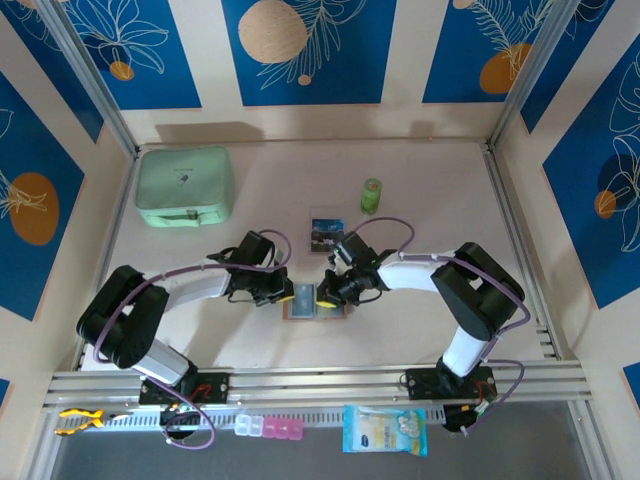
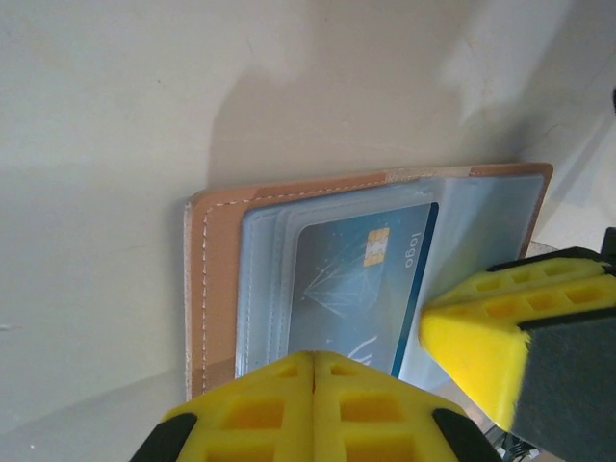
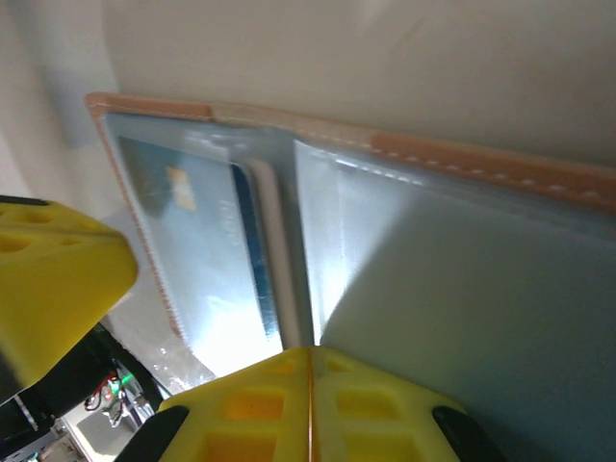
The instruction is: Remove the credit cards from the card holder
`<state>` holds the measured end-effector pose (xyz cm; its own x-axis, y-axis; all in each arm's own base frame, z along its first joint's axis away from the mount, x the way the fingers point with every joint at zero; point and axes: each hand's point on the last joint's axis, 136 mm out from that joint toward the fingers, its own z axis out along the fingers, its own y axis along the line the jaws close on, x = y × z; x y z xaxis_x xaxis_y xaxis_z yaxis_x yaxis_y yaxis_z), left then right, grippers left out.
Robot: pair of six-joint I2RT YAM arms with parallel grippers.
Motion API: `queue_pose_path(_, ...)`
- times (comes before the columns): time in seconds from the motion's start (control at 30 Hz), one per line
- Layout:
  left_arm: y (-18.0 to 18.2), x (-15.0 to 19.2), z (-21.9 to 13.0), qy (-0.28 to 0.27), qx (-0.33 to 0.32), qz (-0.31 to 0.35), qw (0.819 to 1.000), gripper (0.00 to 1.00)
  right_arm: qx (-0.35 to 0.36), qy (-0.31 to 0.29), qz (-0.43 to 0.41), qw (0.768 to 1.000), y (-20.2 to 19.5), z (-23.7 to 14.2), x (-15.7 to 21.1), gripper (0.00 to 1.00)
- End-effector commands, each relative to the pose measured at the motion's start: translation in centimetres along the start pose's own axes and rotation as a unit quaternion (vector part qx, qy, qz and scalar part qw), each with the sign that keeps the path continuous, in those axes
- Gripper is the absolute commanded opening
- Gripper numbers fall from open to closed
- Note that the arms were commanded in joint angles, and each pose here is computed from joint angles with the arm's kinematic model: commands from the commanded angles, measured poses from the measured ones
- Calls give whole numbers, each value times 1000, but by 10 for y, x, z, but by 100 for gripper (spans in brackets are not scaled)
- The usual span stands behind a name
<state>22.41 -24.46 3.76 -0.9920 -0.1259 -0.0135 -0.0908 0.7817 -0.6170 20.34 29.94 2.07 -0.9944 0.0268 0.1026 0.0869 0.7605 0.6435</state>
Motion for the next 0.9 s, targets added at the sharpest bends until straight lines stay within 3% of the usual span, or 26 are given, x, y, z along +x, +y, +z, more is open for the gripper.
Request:
queue_pose_path(0.0,1,3,-1,9,8,5,1000,4,28,9,5,1000,-10,2,2,8)
queue_pose_path(0.23,2,4,1,14,8,2,1000,3,13,-2,-15,1000,9,-8,-1,9)
queue_pose_path(0.53,8,5,8,21,2,-1,1000,1,-29,-11,-27,999,34,-14,-5,19)
queue_pose_path(0.87,17,10,10,24,-11,-2,1000,1,-49,5,-21,999,37,-4,-5,25)
